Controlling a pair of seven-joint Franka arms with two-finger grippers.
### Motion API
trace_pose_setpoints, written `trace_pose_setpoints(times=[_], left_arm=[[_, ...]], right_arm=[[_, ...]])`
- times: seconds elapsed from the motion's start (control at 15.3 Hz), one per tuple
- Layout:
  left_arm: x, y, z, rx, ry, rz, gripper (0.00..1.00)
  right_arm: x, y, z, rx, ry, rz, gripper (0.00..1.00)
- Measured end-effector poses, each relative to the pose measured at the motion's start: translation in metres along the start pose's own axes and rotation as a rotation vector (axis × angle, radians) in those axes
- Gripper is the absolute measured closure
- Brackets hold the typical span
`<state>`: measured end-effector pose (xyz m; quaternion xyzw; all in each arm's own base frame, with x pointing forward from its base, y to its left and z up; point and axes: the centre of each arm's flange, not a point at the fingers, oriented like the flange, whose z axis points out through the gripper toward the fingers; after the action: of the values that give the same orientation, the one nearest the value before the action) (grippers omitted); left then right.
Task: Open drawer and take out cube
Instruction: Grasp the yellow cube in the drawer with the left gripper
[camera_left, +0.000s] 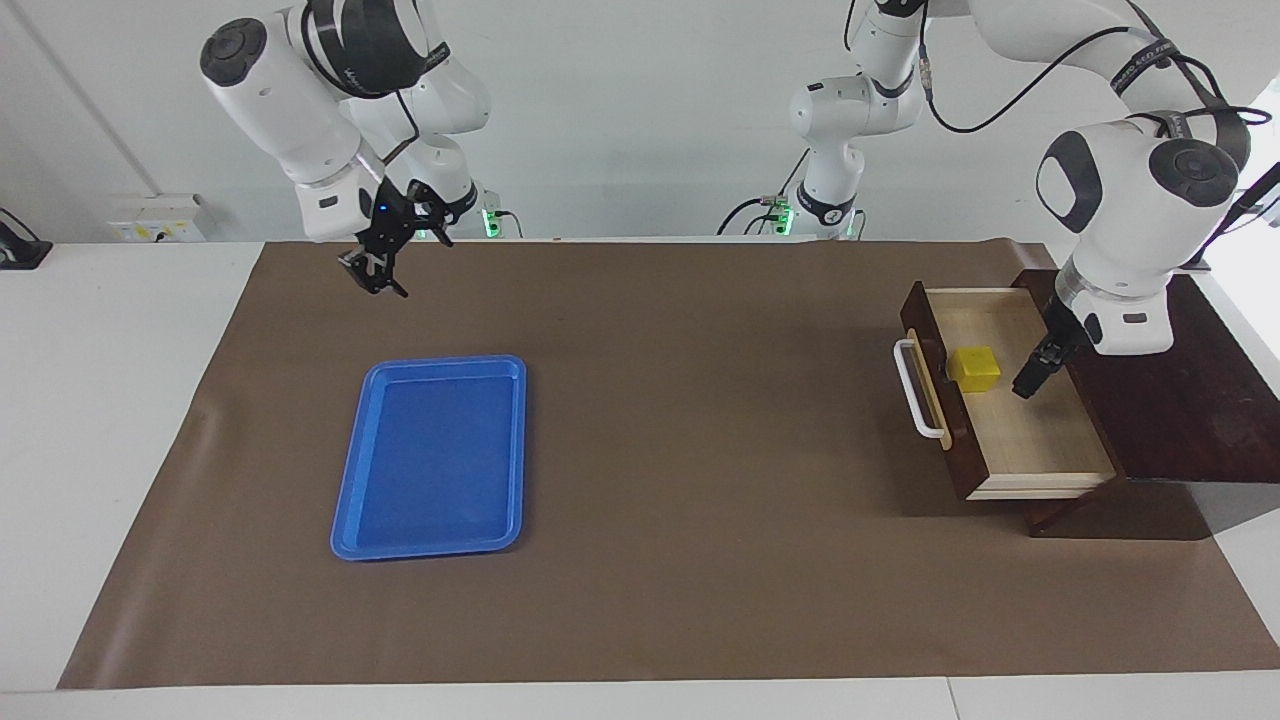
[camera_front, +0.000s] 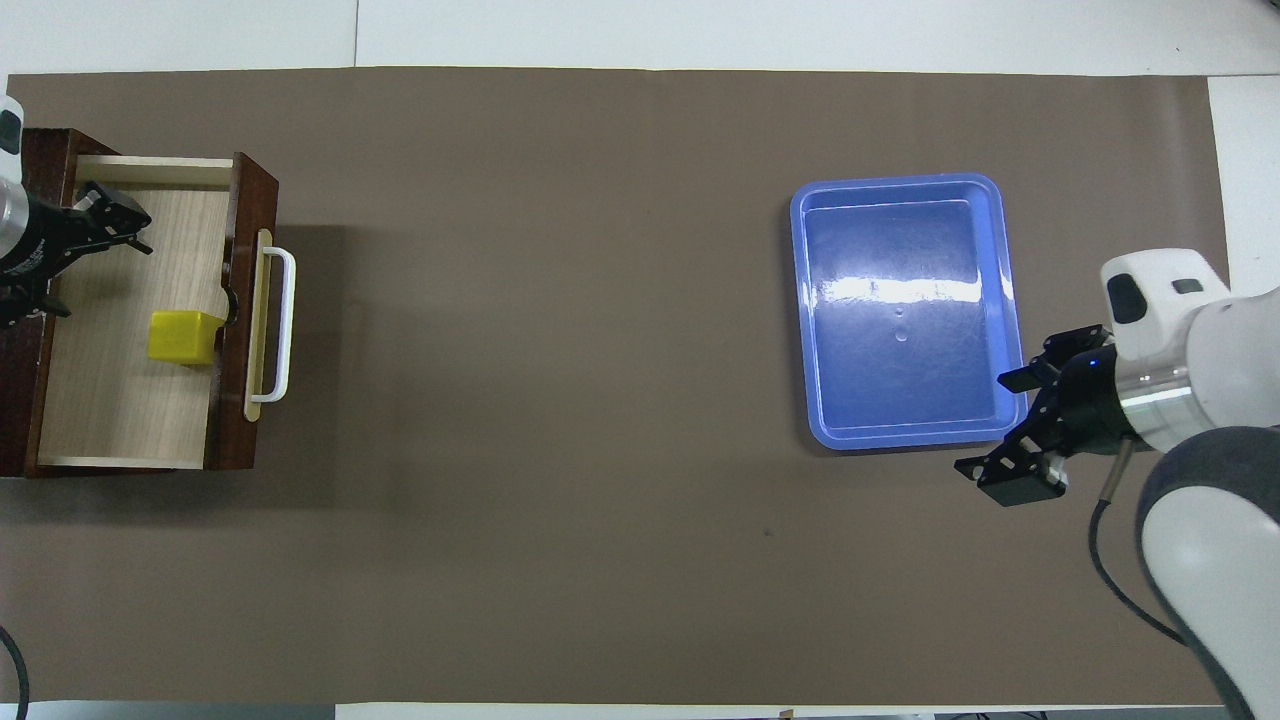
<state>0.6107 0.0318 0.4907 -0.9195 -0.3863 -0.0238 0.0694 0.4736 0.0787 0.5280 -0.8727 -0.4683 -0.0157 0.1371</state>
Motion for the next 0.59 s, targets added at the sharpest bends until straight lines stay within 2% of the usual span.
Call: trace_pose_setpoints(times=[0.2, 0.33, 0.46, 0.59], left_arm=[[-0.003, -0.008, 0.011, -0.040, 0.001, -0.381, 0.00], [-0.008, -0.011, 0.018, -0.064, 0.007, -0.558, 0.00], [-0.017, -0.013, 0.028, -0.083, 0.009, -0.656, 0.00], [-0.026, -0.017, 0.038, -0.075, 0.002, -0.690, 0.00]], right_arm=[[0.035, -0.038, 0.020, 0.036, 0.079, -0.163, 0.00], [0.050, -0.056, 0.032, 0.081, 0.140, -0.260, 0.00], [0.060, -0.067, 0.046, 0.146, 0.216, -0.359, 0.00], [0.073, -0.071, 0.065, 0.188, 0.308, -0.478, 0.00]])
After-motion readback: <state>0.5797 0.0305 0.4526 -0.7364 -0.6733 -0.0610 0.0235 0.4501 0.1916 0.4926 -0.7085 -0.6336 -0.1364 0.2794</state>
